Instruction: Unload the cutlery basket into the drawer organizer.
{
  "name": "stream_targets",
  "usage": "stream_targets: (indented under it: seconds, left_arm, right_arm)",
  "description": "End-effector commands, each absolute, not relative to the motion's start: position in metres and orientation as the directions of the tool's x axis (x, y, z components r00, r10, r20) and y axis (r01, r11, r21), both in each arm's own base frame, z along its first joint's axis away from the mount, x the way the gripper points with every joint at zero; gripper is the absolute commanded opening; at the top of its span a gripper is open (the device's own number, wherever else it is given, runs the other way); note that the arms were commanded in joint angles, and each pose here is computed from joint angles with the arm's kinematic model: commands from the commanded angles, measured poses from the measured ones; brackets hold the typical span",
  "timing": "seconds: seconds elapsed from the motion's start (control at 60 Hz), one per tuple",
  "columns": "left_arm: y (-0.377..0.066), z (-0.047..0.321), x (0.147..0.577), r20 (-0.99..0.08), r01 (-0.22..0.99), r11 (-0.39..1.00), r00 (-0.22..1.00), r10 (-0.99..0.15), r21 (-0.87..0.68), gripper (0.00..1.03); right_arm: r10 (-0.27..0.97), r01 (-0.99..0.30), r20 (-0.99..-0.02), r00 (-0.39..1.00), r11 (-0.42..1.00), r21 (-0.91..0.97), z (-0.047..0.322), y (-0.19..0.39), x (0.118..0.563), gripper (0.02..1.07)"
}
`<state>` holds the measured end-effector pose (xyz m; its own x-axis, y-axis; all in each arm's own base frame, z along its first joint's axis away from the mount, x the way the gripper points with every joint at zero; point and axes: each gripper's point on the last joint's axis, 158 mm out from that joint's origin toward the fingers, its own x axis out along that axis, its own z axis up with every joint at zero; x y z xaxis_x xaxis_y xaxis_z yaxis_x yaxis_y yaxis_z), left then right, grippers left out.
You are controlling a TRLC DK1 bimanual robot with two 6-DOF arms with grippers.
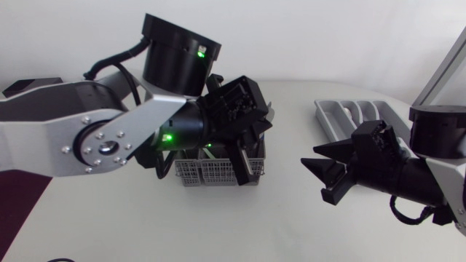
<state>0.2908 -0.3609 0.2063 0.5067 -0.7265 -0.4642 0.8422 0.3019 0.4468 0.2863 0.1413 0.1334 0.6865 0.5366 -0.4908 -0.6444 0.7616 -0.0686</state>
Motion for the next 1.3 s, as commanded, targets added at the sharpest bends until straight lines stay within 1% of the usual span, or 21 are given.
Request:
stream_targets:
  seconds: [0.0,0.1,0.167,0.317,0.45,0.617,0.7,1.0,1.283]
  left_arm:
    - [-0.361,0.256,0.289,-0.372,0.83,0.348,0.518,-0.771,0.436,0.04]
    - [-0.355,0.278,0.283,-0.341,0.85,0.361,0.493,-0.8,0.383,0.04]
    - [-0.354,0.282,0.276,-0.349,0.88,0.341,0.45,-0.822,0.332,0.04]
    - [-0.352,0.274,0.268,-0.38,0.919,0.304,0.383,-0.842,0.251,0.04]
    - [-0.349,0.259,0.255,-0.41,0.955,0.241,0.292,-0.864,0.171,0.04]
    - [-0.349,0.244,0.241,-0.434,0.975,0.189,0.222,-0.873,0.119,0.04]
    - [-0.348,0.24,0.23,-0.436,0.989,0.136,0.145,-0.888,0.051,0.04]
    - [-0.349,0.231,0.202,-0.444,0.998,0.032,0.001,-0.896,-0.061,0.04]
    - [-0.348,0.231,0.189,-0.443,0.994,-0.011,-0.058,-0.895,-0.108,0.04]
  right_arm:
    - [0.572,-0.67,-0.468,0.674,0.74,-0.062,0.148,0.149,0.284,0.59]
    - [0.616,-0.703,-0.44,0.653,0.709,-0.05,0.158,0.158,0.277,0.59]
    - [0.666,-0.743,-0.43,0.61,0.669,-0.019,0.163,0.167,0.269,0.59]
    - [0.735,-0.805,-0.429,0.526,0.593,0.029,0.165,0.18,0.253,0.59]
    - [0.775,-0.849,-0.439,0.455,0.526,0.049,0.159,0.192,0.238,0.59]
    - [0.804,-0.892,-0.467,0.368,0.447,0.068,0.148,0.203,0.22,0.59]
    - [0.819,-0.914,-0.479,0.317,0.398,0.077,0.143,0.211,0.206,0.59]
    - [0.832,-0.949,-0.5,0.241,0.309,0.056,0.136,0.22,0.179,0.59]
    - [0.837,-0.965,-0.516,0.184,0.254,0.068,0.132,0.227,0.164,0.59]
